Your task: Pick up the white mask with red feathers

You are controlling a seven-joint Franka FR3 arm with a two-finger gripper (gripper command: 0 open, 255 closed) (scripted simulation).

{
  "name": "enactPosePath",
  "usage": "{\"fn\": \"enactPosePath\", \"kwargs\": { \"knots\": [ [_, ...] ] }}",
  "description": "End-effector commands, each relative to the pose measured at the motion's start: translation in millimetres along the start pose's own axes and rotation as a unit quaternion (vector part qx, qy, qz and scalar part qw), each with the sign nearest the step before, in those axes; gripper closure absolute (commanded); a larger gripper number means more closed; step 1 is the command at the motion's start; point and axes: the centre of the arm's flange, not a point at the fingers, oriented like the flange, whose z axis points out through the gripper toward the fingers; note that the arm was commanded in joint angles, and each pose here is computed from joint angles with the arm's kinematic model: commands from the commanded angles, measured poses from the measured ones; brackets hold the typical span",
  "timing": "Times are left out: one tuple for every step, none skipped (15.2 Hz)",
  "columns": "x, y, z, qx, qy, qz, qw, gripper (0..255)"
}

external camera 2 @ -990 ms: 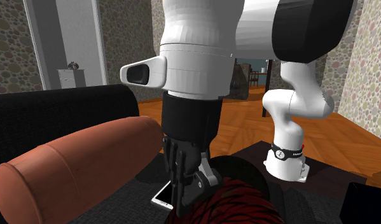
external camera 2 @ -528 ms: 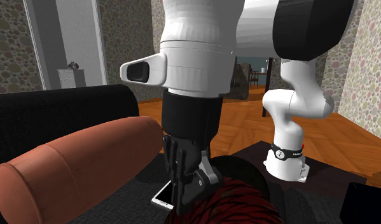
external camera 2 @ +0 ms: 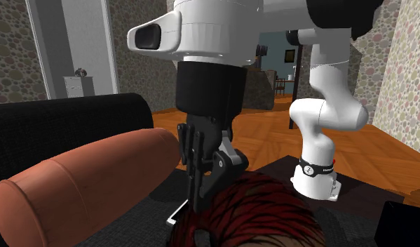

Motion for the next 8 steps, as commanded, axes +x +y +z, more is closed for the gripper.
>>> {"fn": "enactPosePath", "kwargs": {
  "knots": [
    [0, 1, -10, 0.0, 0.0, 0.0, 1.0, 255],
    [1, 1, -15, 0.0, 0.0, 0.0, 1.0, 255],
    [1, 1, -21, 0.0, 0.0, 0.0, 1.0, 255],
    [2, 2, -26, 0.0, 0.0, 0.0, 1.0, 255],
    [2, 2, -31, 0.0, 0.0, 0.0, 1.0, 255],
    [3, 2, -36, 0.0, 0.0, 0.0, 1.0, 255],
    [3, 2, -37, 0.0, 0.0, 0.0, 1.0, 255],
    [3, 2, -37, 0.0, 0.0, 0.0, 1.0, 255]
  ]
}}
